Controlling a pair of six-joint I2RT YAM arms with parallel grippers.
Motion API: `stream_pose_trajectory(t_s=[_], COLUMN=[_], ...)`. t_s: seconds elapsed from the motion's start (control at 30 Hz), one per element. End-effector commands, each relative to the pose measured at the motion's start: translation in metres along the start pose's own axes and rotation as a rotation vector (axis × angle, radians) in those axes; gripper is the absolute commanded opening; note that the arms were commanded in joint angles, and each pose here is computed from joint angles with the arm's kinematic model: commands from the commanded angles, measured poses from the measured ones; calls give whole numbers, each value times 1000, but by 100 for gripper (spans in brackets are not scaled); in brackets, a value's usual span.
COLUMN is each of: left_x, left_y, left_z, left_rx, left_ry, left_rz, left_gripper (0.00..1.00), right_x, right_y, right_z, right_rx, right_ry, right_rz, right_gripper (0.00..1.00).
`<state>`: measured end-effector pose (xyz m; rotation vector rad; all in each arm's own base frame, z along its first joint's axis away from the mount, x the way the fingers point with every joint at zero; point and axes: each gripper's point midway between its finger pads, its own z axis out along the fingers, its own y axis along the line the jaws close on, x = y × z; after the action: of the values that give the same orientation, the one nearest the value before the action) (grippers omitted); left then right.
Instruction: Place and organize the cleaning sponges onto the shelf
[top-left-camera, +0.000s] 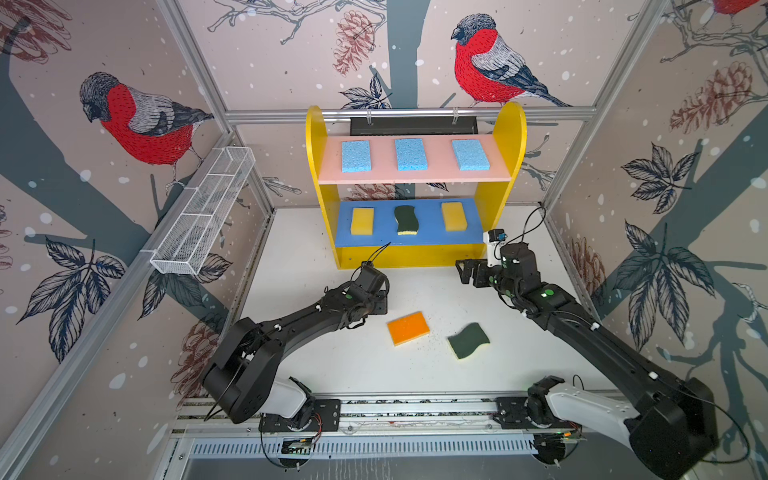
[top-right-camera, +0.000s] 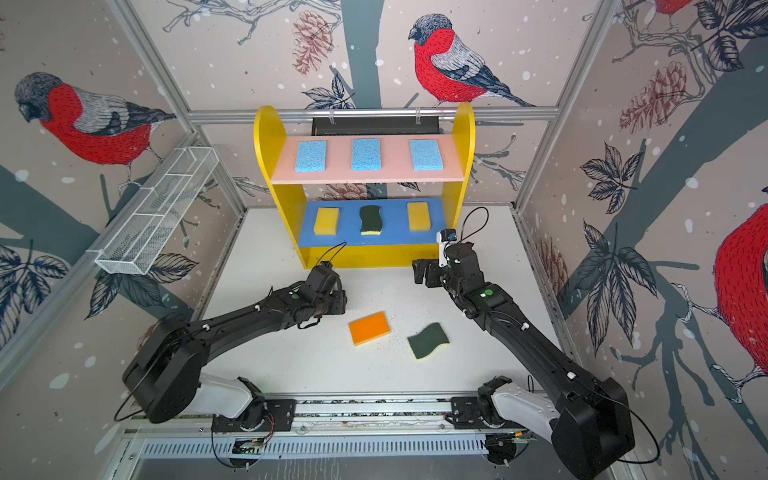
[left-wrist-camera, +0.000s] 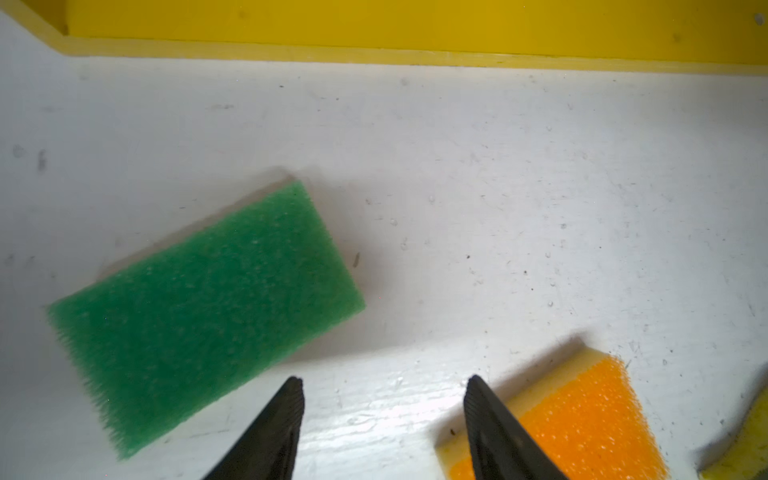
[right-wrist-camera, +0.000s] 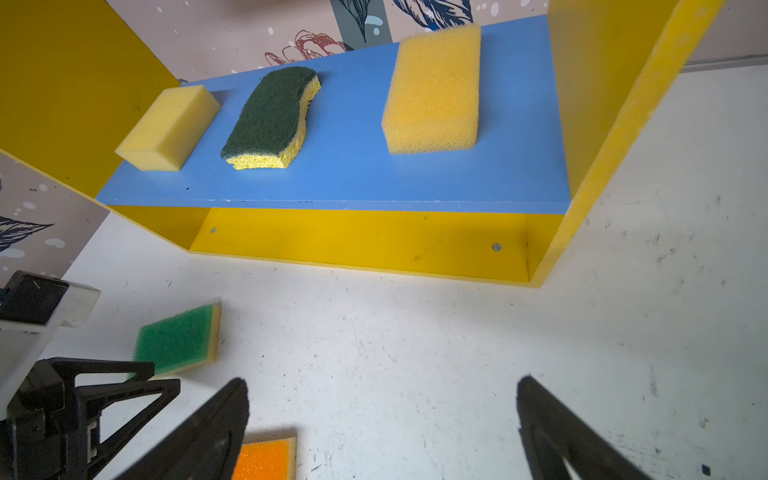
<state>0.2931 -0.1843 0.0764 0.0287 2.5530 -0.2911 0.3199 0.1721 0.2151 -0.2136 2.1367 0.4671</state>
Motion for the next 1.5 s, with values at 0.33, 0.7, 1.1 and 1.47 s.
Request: stream_pose_trajectory(t_s=[0.33, 0.7, 1.1, 1.47], left_x=[-32, -39, -37, -25], left_y=[100, 122, 133, 123], left_z=[-3, 23, 43, 38], left_rx=[-166, -167, -195, -136], left_ry=[-73, -41, -1, 31], left_rz=[-231, -292, -310, -304], left_gripper=[59, 40, 20, 16], right_x=[-23, -31, -32, -31], right_y=[18, 25, 24, 23], right_z=[8, 11, 14, 14], right_rx=[-74, -99, -91, -86], right_ry=[-26, -32, -27, -28], right_rz=[33, 49, 44, 28], right_gripper=[99, 100, 99, 100])
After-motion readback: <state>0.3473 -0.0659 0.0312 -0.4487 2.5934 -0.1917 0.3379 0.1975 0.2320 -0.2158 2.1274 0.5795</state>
